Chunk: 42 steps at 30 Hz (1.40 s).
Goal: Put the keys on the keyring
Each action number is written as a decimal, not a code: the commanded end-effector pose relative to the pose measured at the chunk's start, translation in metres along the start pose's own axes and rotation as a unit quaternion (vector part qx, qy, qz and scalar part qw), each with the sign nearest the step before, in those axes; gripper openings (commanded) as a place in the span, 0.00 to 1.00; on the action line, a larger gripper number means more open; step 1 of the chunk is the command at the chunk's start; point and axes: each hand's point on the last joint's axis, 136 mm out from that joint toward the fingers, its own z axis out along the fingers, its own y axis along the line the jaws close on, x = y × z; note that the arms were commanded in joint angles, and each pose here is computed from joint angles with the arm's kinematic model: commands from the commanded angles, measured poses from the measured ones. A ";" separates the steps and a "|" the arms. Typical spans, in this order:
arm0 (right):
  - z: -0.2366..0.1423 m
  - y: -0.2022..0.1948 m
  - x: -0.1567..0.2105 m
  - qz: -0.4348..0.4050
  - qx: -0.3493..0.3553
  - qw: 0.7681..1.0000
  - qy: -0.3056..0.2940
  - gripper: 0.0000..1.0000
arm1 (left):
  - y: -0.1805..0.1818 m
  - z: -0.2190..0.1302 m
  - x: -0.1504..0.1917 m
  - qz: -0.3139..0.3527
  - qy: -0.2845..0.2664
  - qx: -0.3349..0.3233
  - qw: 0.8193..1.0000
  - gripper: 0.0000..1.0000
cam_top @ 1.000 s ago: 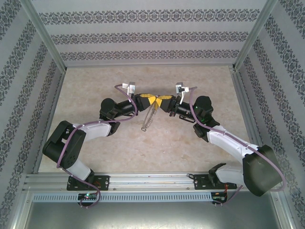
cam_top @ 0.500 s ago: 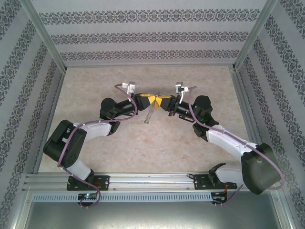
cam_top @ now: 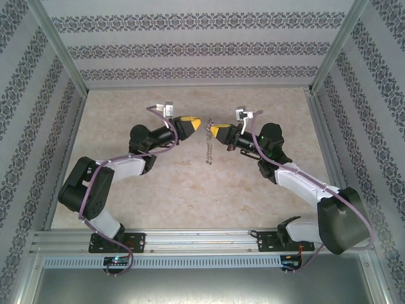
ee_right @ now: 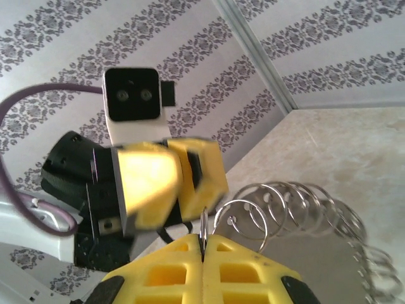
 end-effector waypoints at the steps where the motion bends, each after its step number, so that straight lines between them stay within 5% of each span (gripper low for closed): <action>1: 0.001 0.006 -0.014 -0.023 -0.020 1.000 0.004 0.00 | 0.003 0.004 -0.017 0.009 0.005 -0.003 1.000 0.24; 14: 0.016 -0.006 -0.013 -0.021 -0.067 0.992 0.101 0.00 | 0.032 0.006 -0.027 0.033 0.119 -0.018 0.992 0.45; 24: 0.020 -0.009 -0.009 -0.018 -0.090 0.983 0.159 0.00 | 0.034 0.008 -0.018 0.008 0.181 0.019 0.983 0.46; 42: 0.033 -0.024 -0.006 -0.004 -0.086 0.982 0.166 0.00 | 0.036 0.001 0.021 -0.003 0.237 -0.002 0.971 0.45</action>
